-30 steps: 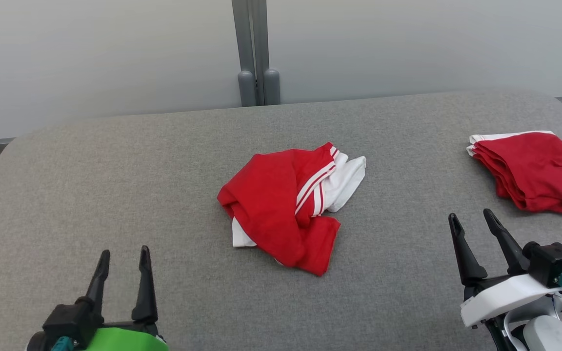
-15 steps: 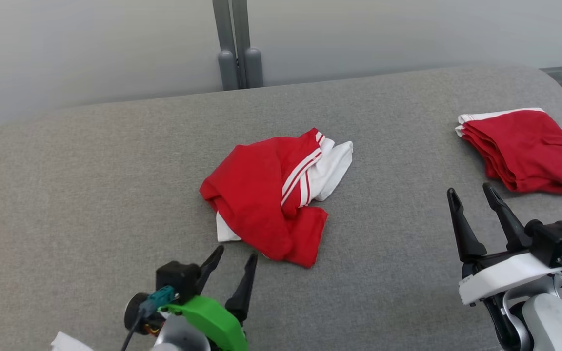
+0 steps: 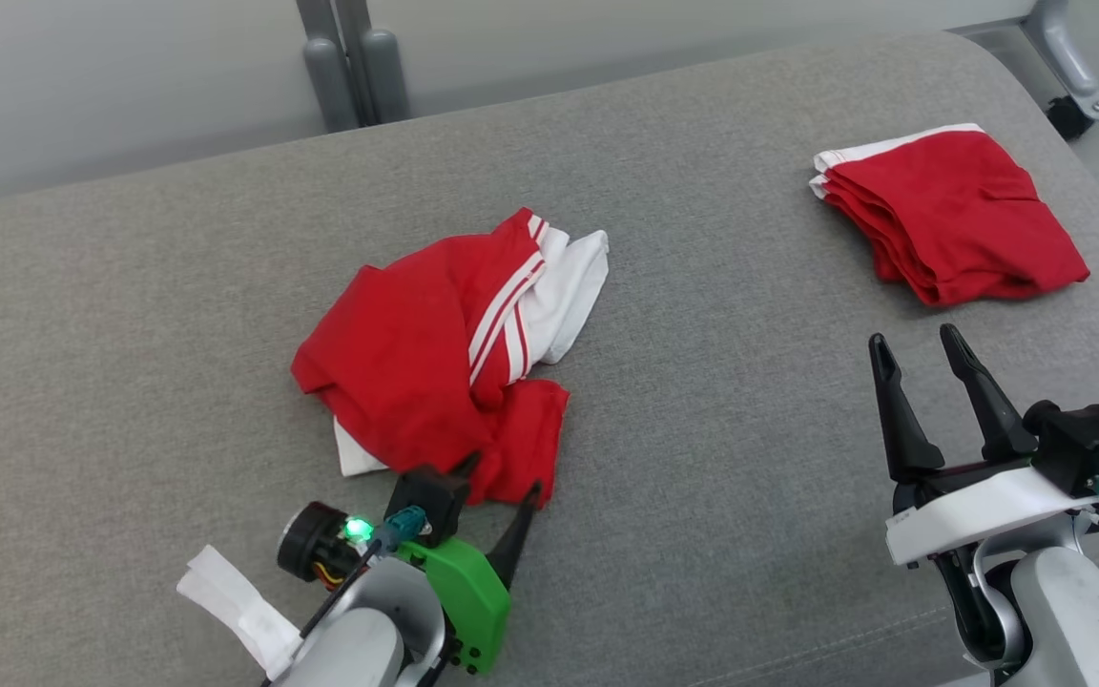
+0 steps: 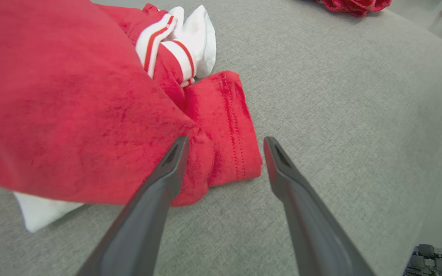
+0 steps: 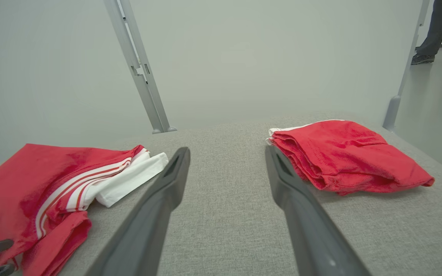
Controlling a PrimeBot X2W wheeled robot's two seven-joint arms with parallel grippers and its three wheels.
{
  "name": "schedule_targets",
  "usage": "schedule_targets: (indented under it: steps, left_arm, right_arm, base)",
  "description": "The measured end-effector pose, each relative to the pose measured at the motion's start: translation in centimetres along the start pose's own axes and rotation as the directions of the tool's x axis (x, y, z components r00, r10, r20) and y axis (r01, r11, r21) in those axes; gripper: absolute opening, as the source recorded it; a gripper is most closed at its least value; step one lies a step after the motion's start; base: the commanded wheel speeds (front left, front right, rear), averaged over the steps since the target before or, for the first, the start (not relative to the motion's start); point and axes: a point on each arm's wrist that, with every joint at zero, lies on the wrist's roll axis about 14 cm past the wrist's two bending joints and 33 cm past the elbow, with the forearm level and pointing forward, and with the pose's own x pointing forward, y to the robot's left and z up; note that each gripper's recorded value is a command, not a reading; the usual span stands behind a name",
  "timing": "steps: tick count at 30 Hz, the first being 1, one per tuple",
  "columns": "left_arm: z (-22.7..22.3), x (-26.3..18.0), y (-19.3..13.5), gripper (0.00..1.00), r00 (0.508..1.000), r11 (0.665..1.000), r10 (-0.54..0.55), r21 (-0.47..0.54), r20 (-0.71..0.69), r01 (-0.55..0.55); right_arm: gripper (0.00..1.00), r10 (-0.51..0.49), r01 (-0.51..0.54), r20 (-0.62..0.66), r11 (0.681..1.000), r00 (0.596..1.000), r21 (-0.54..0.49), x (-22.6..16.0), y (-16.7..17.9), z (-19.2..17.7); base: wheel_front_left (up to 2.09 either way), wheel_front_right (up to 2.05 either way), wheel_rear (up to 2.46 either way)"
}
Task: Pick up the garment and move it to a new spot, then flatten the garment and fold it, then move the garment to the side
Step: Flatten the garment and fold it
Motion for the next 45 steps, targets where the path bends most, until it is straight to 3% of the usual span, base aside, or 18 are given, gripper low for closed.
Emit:
schedule_targets:
  steps: [4,10,11,12,13,14,17,25,30,37,45]
  left_arm:
    - [-1.5,0.9,1.8,1.00,0.996,0.995,0.065,0.076,-0.058,-0.060]
    - [-2.3,1.3,2.5,1.00,0.993,0.994,0.093,0.062,-0.070,-0.088]
    - [-2.4,1.3,2.6,0.88,0.993,0.994,0.097,0.059,-0.071,-0.093]
    - [-2.3,1.2,2.8,0.62,0.992,0.993,0.103,0.058,-0.069,-0.099]
    - [-2.3,1.1,2.9,0.44,0.992,0.993,0.108,0.056,-0.066,-0.104]
    - [-2.2,1.0,3.0,0.38,0.991,0.992,0.114,0.057,-0.063,-0.111]
    - [-1.9,0.6,3.5,0.00,0.989,0.989,0.136,0.061,-0.052,-0.132]
    - [2.2,-0.9,5.5,0.00,0.972,0.978,0.207,-0.030,0.109,-0.205]
    - [5.4,-3.3,8.9,0.00,0.923,0.947,0.319,-0.111,0.215,-0.301]
    - [6.4,-10.3,16.1,0.00,0.791,0.830,0.556,-0.225,0.254,-0.511]
    - [2.8,-18.1,21.7,0.00,0.648,0.655,0.747,-0.337,0.150,-0.677]
  right_arm:
    - [1.00,-0.033,0.033,-0.009,0.999,0.999,-0.006,-0.4,-1.0,-0.2]
    - [1.00,-0.058,0.057,-0.018,0.998,0.998,-0.011,-0.7,-1.8,-0.4]
    - [1.00,-0.058,0.058,-0.016,0.998,0.998,-0.011,-0.7,-1.8,-0.4]
    - [1.00,-0.056,0.056,-0.015,0.998,0.998,-0.011,-0.7,-1.8,-0.4]
    - [1.00,-0.053,0.053,-0.015,0.999,0.998,-0.012,-0.7,-1.7,-0.4]
    - [1.00,-0.050,0.049,-0.015,0.999,0.999,-0.013,-0.6,-1.6,-0.4]
    - [1.00,-0.038,0.038,-0.017,0.999,0.999,-0.011,-0.5,-1.2,-0.5]
    - [1.00,0.000,0.000,-0.019,1.000,1.000,-0.002,-0.1,0.0,-0.7]
    - [1.00,0.033,-0.033,-0.036,0.999,0.999,0.004,0.2,1.0,-1.3]
    - [1.00,0.112,-0.112,-0.045,0.994,0.993,0.010,1.5,3.3,-1.8]
    - [1.00,0.215,-0.214,-0.066,0.977,0.974,0.020,3.3,6.5,-2.9]
  base:
    - [0.00,0.00,0.00]
    - [0.00,0.00,0.00]
    - [0.00,0.00,0.00]
    - [0.00,0.00,0.00]
    - [0.00,0.00,0.00]
    - [0.00,0.00,0.00]
    - [0.00,0.00,0.00]
    - [0.00,0.00,0.00]
    - [0.00,0.00,0.00]
    - [0.00,0.00,0.00]
    - [0.00,0.00,0.00]
